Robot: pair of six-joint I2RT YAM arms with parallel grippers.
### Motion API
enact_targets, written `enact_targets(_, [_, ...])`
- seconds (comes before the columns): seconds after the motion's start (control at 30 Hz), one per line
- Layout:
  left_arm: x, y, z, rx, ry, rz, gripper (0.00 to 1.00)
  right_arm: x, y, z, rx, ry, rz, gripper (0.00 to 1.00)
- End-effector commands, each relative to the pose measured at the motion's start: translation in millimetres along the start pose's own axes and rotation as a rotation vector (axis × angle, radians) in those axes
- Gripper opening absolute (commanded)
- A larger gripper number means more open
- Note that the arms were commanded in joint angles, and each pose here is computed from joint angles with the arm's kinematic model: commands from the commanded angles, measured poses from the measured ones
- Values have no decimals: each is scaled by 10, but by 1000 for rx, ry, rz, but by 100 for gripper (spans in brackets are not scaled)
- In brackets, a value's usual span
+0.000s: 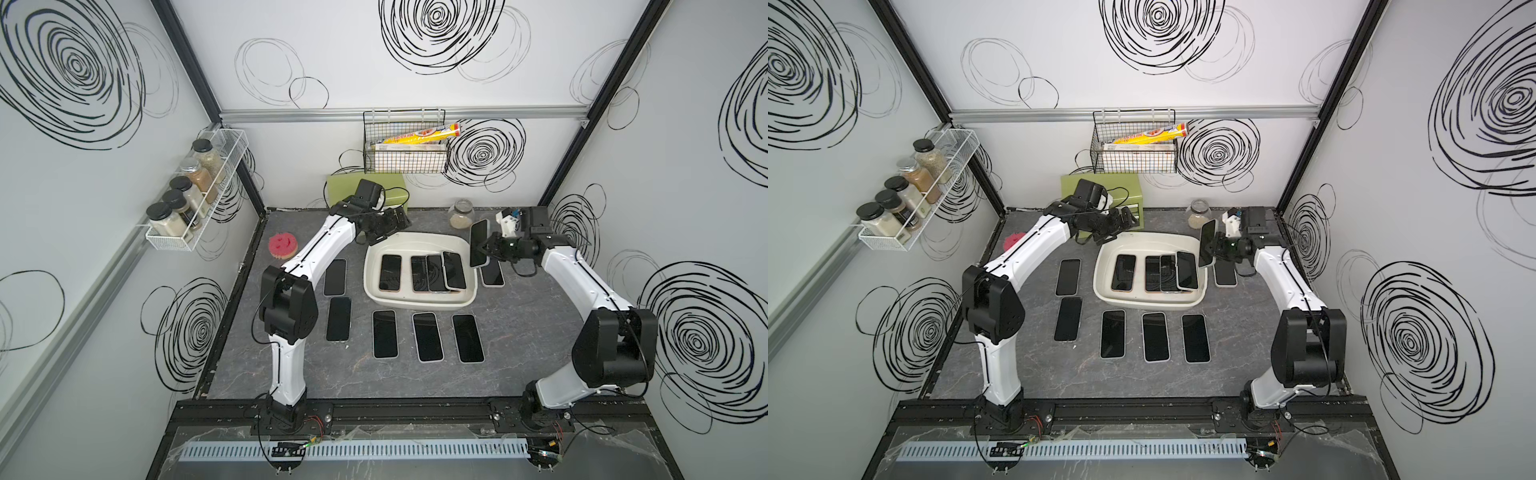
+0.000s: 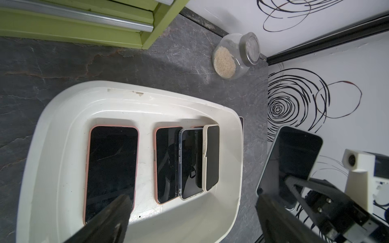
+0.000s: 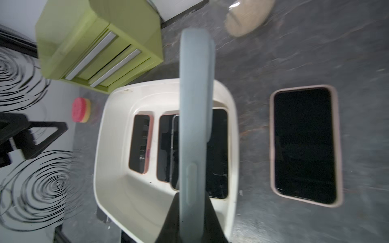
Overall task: Take the phone out of the storage box
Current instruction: Pick up the phone from the storage box, then place the phone at the center of the board.
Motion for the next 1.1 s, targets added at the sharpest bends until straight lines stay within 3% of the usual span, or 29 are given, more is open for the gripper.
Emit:
enact_targets(0.0, [-52,132,-28,-20,-58,-40,99,-234,118,13,56,88,-159,0])
enact_targets(0.17, [93,134,-191,17,-74,-30,99,-553,93,47,140,150,-274,0])
enact_targets(0.53, [454,112,-541,113,-115,28,99,-1186,-215,-61,269,123,-411,0])
enact_targets(0.77, [572,58,-704,161,-95,28,99,-1370,-485,-199,326,114,-422,0])
enact_targets(1.07, [623,21,-728,177,-92,44,99,-1540,-648,-217,314,94,-383,0])
Point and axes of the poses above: each gripper's point midway between its finger pads, its own y axis back along the fingers, its own x axis along the line the jaws close on, z = x × y, the point moved 5 cm from there along y, back along the fingers, and after that the axes turned 9 degrees about y, right-handed, at the moved point
